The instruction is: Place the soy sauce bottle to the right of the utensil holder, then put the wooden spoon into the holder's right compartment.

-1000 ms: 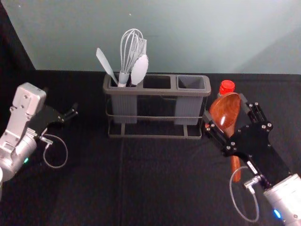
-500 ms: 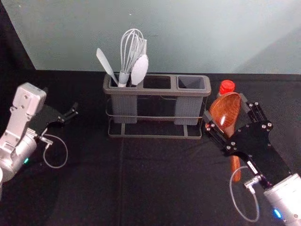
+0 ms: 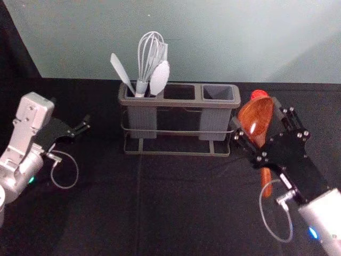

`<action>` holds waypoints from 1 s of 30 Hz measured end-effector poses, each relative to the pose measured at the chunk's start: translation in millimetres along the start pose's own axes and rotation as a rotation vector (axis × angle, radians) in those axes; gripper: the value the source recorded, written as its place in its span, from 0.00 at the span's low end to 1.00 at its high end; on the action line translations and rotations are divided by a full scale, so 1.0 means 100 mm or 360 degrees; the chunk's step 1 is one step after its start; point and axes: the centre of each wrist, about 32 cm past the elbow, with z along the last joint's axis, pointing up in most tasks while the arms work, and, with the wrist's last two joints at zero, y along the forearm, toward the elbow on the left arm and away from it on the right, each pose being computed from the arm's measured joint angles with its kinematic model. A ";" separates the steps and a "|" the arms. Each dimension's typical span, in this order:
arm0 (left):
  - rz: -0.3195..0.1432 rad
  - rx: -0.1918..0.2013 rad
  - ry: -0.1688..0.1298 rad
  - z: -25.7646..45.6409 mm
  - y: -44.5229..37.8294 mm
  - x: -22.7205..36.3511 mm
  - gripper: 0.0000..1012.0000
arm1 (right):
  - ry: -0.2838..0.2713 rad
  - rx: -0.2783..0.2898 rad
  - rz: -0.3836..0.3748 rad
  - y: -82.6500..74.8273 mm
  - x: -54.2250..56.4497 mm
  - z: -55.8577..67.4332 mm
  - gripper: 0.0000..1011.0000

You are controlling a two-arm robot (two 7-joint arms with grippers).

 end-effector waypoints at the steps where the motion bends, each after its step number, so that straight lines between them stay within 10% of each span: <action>1: 0.0000 0.0000 0.0000 0.000 0.000 0.000 1.00 | -0.0001 0.0007 0.0002 0.02 0.00 0.00 0.83; 30: 0.0000 0.0000 0.0000 0.000 0.000 0.000 1.00 | 0.0019 0.0275 0.0162 1.12 0.43 0.07 0.83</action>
